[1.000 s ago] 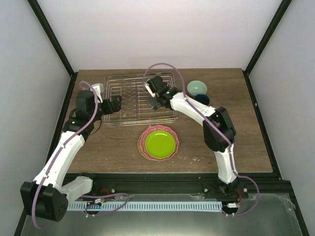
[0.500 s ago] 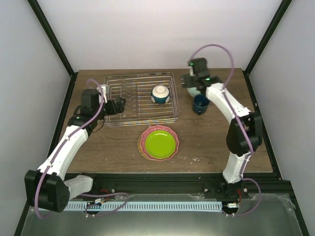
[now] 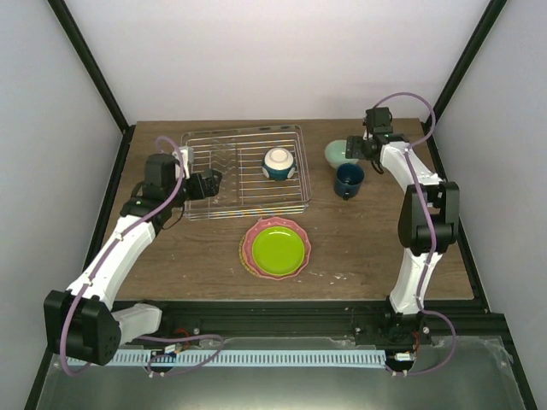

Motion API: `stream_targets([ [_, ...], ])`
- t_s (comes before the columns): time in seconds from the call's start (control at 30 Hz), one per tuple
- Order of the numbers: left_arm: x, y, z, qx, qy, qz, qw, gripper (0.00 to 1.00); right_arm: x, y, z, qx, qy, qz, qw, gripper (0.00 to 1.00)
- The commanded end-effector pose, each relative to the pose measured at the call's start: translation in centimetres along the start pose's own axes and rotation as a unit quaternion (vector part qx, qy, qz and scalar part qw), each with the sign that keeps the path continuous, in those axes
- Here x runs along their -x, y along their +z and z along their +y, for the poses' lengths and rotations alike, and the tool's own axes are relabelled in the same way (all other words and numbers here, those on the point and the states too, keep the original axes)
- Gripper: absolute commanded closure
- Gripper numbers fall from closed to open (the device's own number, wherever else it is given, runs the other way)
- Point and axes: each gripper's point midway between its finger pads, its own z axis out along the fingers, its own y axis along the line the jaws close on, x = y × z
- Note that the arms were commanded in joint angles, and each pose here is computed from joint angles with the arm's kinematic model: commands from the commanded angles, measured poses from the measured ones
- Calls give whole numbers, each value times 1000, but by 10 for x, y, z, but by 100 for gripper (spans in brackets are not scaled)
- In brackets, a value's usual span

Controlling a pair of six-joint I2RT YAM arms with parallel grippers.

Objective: Load the mixed dishes into the dish rack

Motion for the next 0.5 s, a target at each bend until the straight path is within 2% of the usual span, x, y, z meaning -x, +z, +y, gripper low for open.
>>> stream_targets([
  [0.0,11,-3,-5,0,16,-13,1000,0,-17,26,4,30,11,29,999,11],
  [0.2,13,-6,-3,7,20,-15,1000,0,-29,54,-2,29,15,50,998,14],
  [0.47,16,-7,-3,12,21,-17,1000,0,-33,72,0,61,20,49,997,25],
])
